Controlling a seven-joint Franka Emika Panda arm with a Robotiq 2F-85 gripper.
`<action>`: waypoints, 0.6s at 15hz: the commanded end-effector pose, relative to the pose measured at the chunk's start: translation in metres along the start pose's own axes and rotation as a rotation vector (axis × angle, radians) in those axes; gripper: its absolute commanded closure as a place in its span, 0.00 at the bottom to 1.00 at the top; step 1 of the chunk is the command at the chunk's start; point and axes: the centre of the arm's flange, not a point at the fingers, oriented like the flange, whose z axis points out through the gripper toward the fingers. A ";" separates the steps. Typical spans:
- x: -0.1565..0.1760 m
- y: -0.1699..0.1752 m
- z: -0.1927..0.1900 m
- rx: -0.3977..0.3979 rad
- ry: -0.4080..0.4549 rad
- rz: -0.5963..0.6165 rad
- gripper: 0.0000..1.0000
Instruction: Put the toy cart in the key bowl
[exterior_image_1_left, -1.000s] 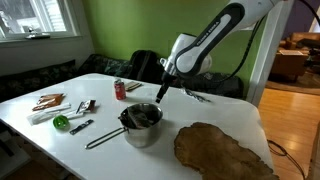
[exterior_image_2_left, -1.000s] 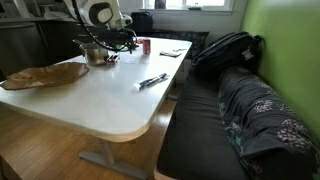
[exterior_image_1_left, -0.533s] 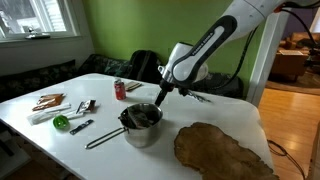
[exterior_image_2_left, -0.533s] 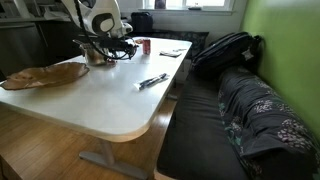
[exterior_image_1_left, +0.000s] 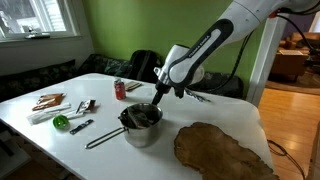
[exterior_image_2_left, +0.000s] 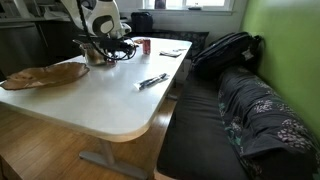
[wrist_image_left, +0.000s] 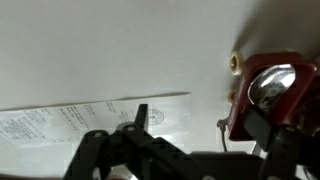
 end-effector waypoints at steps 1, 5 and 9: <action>0.000 0.005 0.018 0.007 -0.001 -0.023 0.32; 0.001 0.005 0.020 0.011 0.010 -0.033 0.65; 0.005 -0.001 0.013 0.021 0.033 -0.044 0.96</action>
